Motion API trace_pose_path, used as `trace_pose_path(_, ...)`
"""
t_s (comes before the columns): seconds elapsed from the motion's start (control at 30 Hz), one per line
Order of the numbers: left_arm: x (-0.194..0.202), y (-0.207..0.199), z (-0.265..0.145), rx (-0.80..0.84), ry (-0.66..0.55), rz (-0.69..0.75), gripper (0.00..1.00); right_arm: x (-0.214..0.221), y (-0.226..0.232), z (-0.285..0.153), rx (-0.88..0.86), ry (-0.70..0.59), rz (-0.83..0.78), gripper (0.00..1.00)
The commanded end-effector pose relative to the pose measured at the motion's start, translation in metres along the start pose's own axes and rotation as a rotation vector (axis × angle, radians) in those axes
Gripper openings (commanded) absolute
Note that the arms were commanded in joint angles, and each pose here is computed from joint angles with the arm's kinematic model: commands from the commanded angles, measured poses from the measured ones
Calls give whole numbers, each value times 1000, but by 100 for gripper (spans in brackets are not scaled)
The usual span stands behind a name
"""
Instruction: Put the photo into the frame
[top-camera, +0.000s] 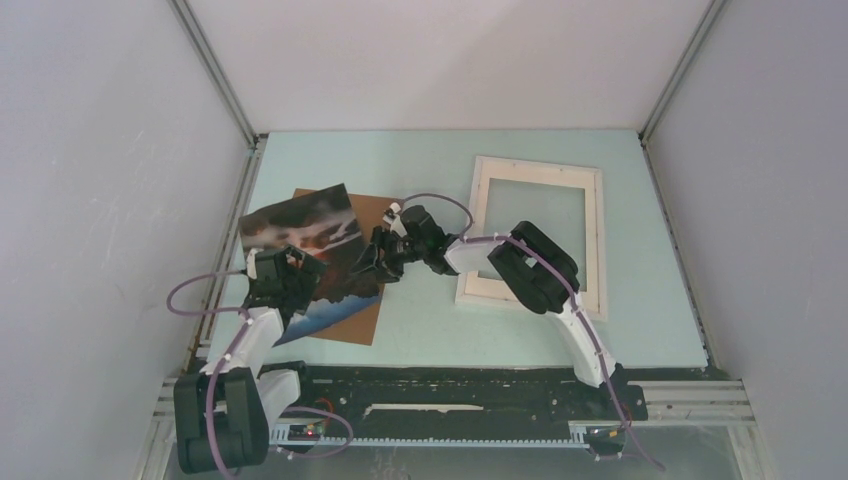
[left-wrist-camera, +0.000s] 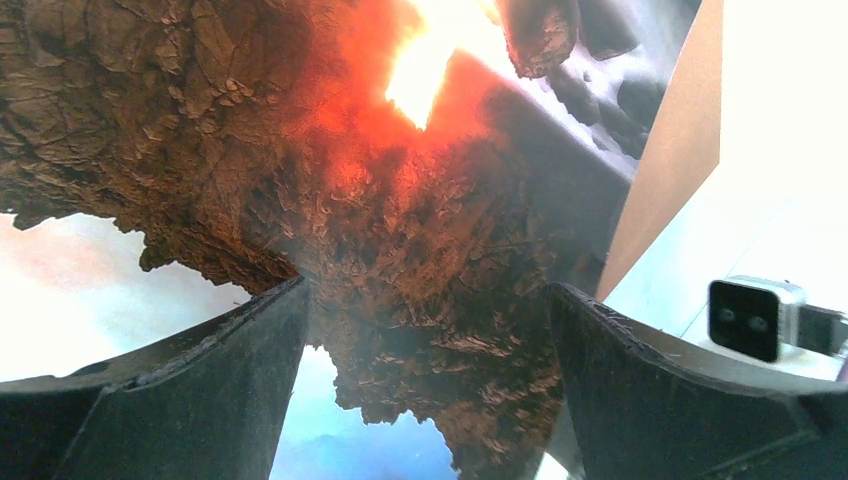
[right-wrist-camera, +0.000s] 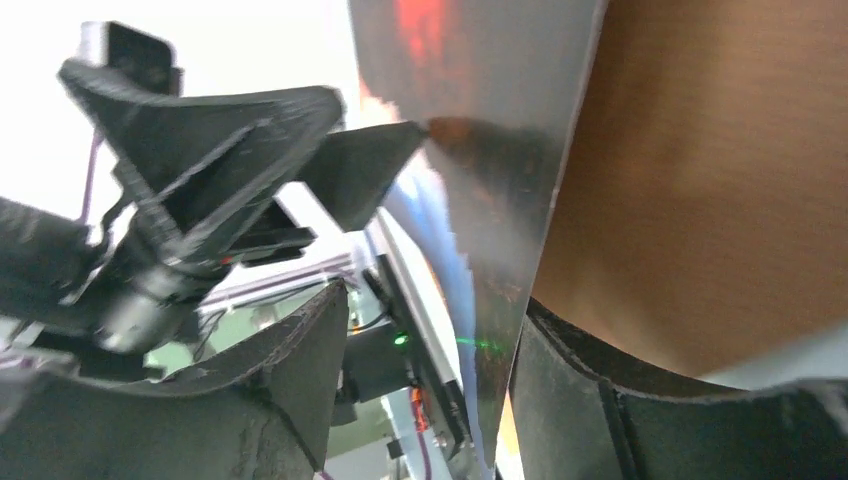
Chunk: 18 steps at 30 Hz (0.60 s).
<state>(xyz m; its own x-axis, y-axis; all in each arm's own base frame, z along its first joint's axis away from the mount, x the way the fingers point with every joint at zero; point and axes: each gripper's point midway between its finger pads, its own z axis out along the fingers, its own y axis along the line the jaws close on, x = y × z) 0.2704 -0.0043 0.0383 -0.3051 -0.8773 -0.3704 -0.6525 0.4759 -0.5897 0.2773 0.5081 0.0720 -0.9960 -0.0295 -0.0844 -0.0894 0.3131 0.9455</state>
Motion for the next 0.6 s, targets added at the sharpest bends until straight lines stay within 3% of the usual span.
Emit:
trace_pose_path(0.0,31,43,-1,-121,110,36,100,-8,-12,-5,159,-90,-27,60)
trace_pose_path(0.1,30,28,-7,-49,113,61,100,-14,-9,0,177,-101,-57,40)
trace_pose_path(0.37,0,-13,-51,106,-12,156,100,-32,8,24,81,-96,-57,23)
trace_pose_path(0.5,-12,-37,-76,192,-57,198,100,-36,13,29,85,-104,-67,0)
trace_pose_path(0.57,-18,-48,-90,216,-71,225,100,-42,24,18,125,-125,-116,0)
